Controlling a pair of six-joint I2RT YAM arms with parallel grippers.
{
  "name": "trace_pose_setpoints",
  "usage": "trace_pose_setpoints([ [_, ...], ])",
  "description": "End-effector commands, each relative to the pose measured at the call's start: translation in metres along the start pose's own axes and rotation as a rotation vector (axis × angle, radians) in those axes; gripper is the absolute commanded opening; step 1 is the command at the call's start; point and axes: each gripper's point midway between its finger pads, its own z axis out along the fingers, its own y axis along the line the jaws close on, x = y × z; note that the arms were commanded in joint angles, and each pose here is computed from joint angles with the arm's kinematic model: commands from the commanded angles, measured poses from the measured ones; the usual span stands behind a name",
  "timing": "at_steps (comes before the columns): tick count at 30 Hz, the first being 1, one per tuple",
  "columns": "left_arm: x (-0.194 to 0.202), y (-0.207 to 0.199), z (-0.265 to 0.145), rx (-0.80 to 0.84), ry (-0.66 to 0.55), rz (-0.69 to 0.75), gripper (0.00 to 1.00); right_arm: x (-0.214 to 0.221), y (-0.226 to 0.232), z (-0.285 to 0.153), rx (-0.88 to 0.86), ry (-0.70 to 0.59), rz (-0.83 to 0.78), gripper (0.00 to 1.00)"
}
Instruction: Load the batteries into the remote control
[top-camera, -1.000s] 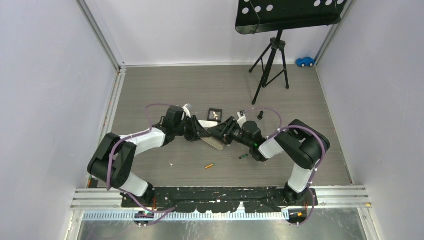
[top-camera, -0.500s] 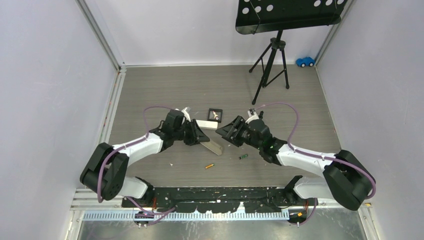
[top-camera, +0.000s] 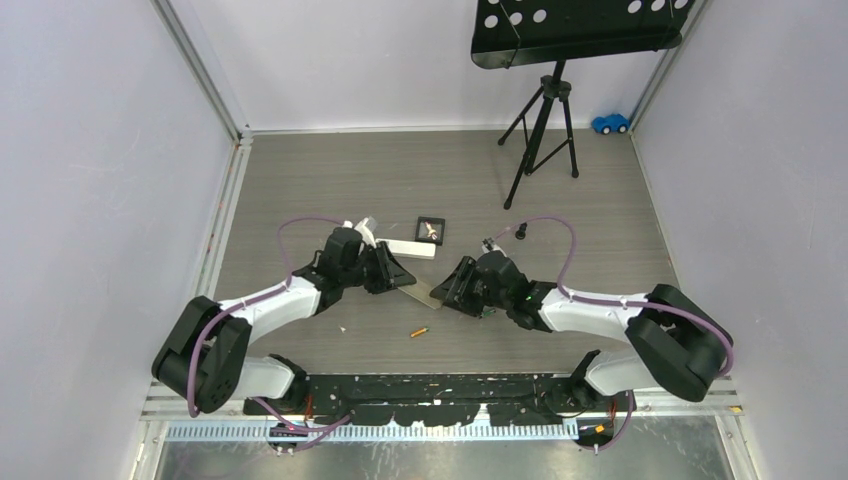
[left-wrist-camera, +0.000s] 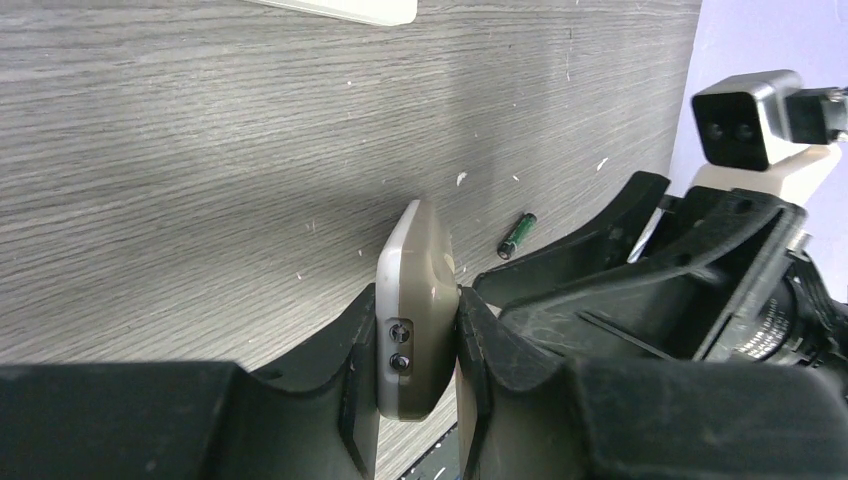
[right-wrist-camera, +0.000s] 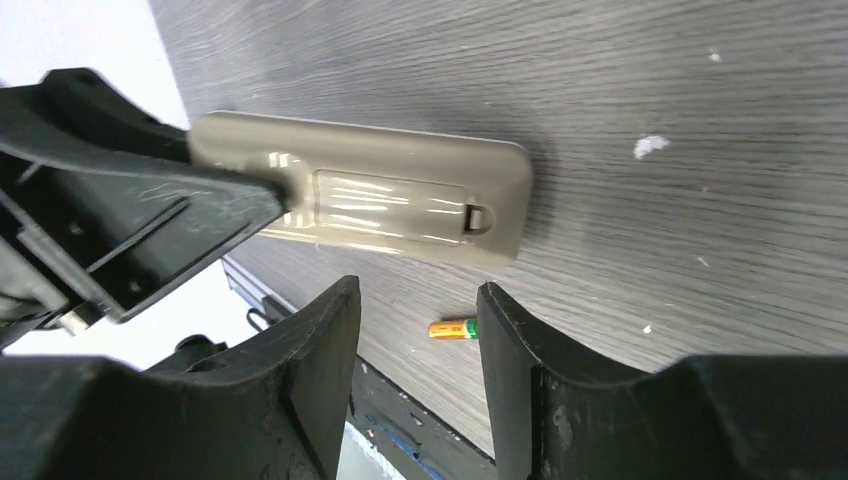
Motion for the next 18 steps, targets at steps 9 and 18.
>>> trace_pose_setpoints([
  [9,0.002,0.014,-0.001,-0.033,-0.02,0.047,0.0,-0.019,0.023,0.008,-0.051,-0.08,0.001,0.46],
  [18,0.004,0.014,-0.001,-0.029,-0.014,0.047,0.0,-0.016,0.017,0.019,-0.045,-0.067,0.005,0.46],
])
